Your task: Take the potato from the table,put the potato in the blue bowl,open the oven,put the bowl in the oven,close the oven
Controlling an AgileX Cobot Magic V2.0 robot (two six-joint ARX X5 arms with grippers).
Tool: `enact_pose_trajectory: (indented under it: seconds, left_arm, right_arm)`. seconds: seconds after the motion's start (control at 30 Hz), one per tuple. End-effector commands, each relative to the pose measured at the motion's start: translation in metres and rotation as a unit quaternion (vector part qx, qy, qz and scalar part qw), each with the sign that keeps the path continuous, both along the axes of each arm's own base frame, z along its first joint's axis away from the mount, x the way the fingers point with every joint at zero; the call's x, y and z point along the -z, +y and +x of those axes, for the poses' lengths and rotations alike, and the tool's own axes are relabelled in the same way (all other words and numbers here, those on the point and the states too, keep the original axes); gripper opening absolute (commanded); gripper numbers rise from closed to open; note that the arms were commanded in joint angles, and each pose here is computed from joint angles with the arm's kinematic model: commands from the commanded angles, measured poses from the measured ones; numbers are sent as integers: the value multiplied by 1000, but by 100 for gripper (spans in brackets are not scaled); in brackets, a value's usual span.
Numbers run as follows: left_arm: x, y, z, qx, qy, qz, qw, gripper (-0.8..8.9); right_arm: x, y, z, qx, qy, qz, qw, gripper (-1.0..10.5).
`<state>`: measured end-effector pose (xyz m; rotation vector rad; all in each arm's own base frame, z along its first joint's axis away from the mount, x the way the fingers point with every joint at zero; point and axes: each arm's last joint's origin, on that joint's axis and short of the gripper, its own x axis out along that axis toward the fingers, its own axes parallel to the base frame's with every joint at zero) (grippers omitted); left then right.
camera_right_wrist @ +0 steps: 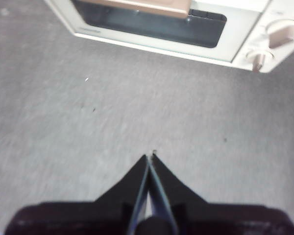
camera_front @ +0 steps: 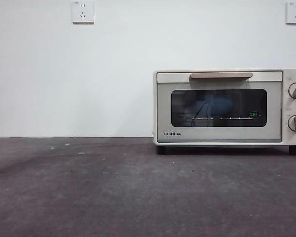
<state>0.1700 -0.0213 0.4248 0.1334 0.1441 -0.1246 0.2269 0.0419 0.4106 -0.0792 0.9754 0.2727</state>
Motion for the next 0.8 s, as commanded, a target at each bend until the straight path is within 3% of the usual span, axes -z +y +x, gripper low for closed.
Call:
enact_pose_trajectory:
  seconds: [0.03, 0.17, 0.27, 0.5, 0.8]
  left_arm:
    - [26, 7, 1, -20, -71, -6, 997, -4]
    - [67, 15, -9, -40, -128, -9, 991, -4]
    - [102, 18, -18, -51, -141, -9, 989, -4]
    - [181, 23, -39, -60, -103, -7, 993, -4]
    - [241, 25, -59, -72, -100, -38, 992, -4]
  right_arm:
    - [8, 3, 16, 2, 0, 0, 1000, 0]
    - [16, 7, 41, 2, -23, 4, 1000, 0]
    - [19, 10, 57, 2, -52, 9, 999, 0]
    - [17, 14, 81, 2, -127, 22, 992, 0]
    - [8, 15, 88, 3, -184, 32, 982, 0]
